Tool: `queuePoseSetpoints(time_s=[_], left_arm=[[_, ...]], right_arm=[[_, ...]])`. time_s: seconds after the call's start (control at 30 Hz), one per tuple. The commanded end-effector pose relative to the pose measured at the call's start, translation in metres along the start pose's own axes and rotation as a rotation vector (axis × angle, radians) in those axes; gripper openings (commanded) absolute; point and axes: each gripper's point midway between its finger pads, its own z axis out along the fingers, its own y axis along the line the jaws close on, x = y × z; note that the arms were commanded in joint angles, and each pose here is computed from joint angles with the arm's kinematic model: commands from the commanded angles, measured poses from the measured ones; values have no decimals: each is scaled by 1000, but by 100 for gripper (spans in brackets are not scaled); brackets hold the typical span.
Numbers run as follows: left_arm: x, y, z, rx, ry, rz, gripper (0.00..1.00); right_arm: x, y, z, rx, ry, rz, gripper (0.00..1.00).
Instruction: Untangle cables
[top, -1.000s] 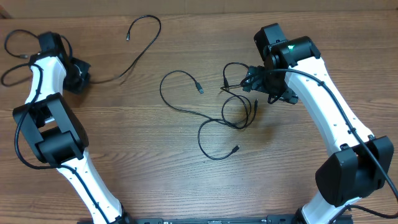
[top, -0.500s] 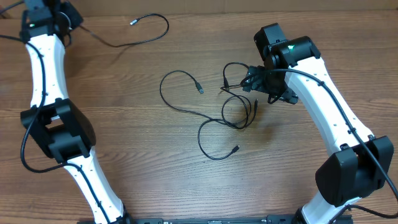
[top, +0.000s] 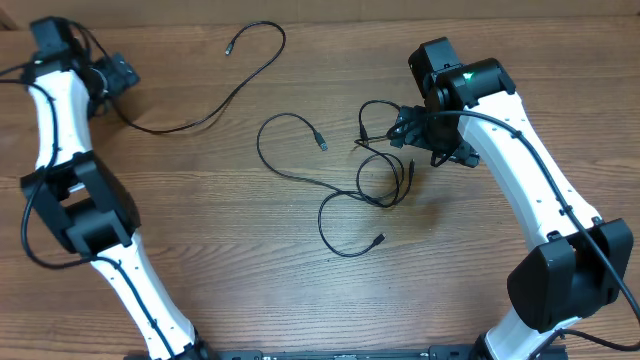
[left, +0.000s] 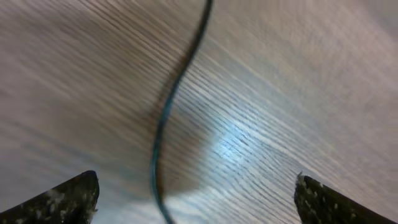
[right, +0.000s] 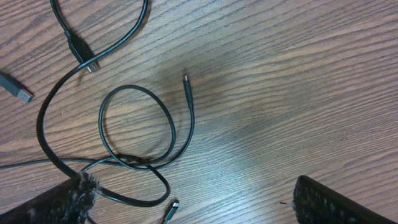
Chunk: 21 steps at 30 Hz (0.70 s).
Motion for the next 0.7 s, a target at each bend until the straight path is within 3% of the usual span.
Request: queuePoseSetpoints(time_s=[0.0,0.13,0.2,0.27,0.47,0.67], left_arm=[[-33,-40,-89,179,-112,-23,100],[-8,-92,-126,441,-19,94,100],[27,-120,-127,523,60,279,100],[49,-118,-114,439,116,353,100],[104,-71,-61,-57,256,503,100],[136,-73,-32,-123,325,556,98]], right_arm=[[-6,0,-16,-25,-46,8,100],[-6,0,-16,-25,-47,8,100],[-6,0,-16,-25,-46,8,100],[-6,0,-16,-25,-46,8,100],[-6,0,-16,-25,-46,8,100],[-6,0,-16,-25,-46,8,100]])
